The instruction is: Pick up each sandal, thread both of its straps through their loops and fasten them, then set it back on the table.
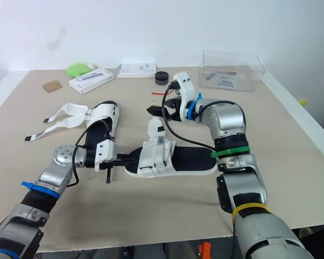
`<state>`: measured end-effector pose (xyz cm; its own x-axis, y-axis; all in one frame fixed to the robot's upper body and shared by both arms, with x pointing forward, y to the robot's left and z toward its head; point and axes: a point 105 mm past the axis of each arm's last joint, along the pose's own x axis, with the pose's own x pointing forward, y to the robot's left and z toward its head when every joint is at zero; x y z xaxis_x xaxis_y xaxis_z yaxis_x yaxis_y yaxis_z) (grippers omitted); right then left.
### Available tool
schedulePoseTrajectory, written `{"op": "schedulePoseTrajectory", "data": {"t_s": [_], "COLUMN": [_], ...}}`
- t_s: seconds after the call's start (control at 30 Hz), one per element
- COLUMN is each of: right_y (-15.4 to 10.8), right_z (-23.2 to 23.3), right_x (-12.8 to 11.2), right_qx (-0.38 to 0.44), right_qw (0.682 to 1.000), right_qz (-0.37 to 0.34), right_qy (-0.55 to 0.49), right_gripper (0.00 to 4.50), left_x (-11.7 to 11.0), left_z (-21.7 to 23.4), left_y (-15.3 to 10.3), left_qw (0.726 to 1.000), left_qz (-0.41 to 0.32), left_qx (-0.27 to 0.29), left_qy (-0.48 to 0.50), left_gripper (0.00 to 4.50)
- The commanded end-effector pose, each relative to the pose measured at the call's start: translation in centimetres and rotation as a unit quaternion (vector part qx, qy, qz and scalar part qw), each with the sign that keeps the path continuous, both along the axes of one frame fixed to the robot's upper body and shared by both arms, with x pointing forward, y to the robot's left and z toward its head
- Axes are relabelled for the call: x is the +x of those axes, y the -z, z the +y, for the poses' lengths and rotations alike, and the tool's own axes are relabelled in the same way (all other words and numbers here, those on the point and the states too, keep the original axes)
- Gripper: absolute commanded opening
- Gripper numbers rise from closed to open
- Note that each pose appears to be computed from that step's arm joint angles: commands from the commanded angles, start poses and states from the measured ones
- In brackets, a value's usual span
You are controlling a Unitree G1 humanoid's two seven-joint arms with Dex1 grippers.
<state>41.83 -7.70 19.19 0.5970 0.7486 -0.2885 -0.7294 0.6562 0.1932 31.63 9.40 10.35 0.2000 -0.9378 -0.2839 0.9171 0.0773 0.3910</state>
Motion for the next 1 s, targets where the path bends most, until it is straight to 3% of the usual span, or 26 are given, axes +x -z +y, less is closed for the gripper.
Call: {"op": "schedulePoseTrajectory", "data": {"t_s": [0.03, 0.17, 0.47, 1.0], "right_y": [0.1, 1.0, -0.6, 0.1], "right_z": [-0.6, -0.1, 4.3, 6.0], "right_x": [0.7, 0.6, -0.8, -2.9], "right_qx": [0.029, 0.035, 0.131, 0.097], "right_qw": [0.999, 0.998, 0.979, 0.966], "right_qz": [0.026, 0.059, 0.129, 0.165], "right_qy": [0.020, 0.001, -0.086, -0.174], "right_gripper": [4.46, 4.46, 4.46, 4.46], "left_x": [-0.1, -0.2, -0.3, -0.9], "left_z": [0.6, 0.7, 1.0, 1.2], "left_y": [1.6, 1.6, 1.7, 2.1], "left_qw": [0.999, 0.999, 0.999, 0.999], "left_qz": [0.020, 0.020, 0.017, 0.021], "left_qx": [0.028, 0.028, 0.032, 0.032], "left_qy": [-0.012, -0.014, -0.018, -0.027], "left_gripper": [0.00, 0.00, 0.00, 0.00]}}
